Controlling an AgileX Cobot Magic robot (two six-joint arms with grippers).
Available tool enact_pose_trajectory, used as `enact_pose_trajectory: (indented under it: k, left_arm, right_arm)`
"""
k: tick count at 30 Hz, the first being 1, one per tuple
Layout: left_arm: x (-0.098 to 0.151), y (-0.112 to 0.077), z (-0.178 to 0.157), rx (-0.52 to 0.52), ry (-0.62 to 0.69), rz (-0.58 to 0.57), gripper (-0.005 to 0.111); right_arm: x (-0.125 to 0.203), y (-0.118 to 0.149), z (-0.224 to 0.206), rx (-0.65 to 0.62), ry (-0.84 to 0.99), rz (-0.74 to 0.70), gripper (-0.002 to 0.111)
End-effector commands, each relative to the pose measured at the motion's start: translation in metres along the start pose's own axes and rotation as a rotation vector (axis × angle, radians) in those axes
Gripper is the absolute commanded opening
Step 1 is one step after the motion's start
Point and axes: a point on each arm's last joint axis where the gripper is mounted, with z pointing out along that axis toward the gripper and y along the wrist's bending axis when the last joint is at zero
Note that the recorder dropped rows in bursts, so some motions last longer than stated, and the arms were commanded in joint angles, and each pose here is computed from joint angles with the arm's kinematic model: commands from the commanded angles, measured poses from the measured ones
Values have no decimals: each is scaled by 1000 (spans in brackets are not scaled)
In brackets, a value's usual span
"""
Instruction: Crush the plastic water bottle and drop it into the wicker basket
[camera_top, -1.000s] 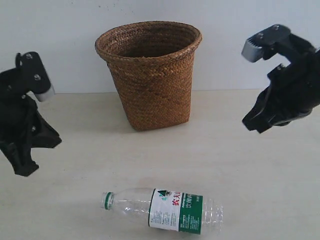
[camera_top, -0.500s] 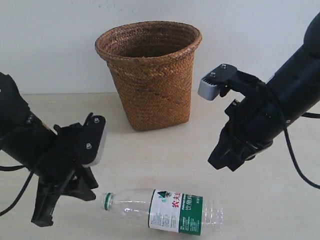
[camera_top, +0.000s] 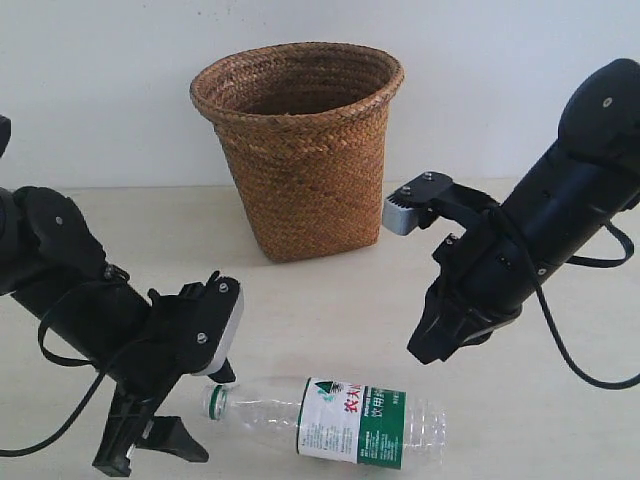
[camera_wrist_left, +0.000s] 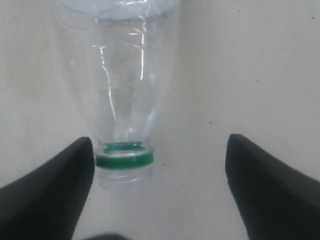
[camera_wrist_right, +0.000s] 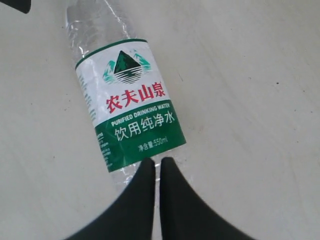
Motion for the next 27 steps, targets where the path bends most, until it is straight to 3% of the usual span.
enact_pose_trajectory:
  k: [1, 15, 18, 21, 22, 23, 27]
  left_arm:
    - [-2, 6, 9, -44, -44, -4, 67]
    - [6, 10, 28, -57, -30, 16, 63]
    - [6, 10, 28, -57, -30, 16, 52]
    - [6, 10, 28, -57, -30, 16, 30]
    - [6, 10, 28, -57, -30, 12, 12]
    - [6, 10, 28, -57, -30, 4, 5]
    - [7, 11, 28, -71, -26, -117, 4]
  right_arm:
    - [-4, -2, -1, 19, -23, -9, 0]
    - [-4, -2, -1, 21, -32, -4, 0]
    - [-6, 0, -1, 2, -55, 19, 0]
    - [-7, 1, -1, -10, -63, 30, 0]
    - [-7, 1, -1, -12, -63, 32, 0]
    - [-7, 2, 0, -28, -69, 42, 0]
    - [-12, 6, 11, -119, -103, 72, 0]
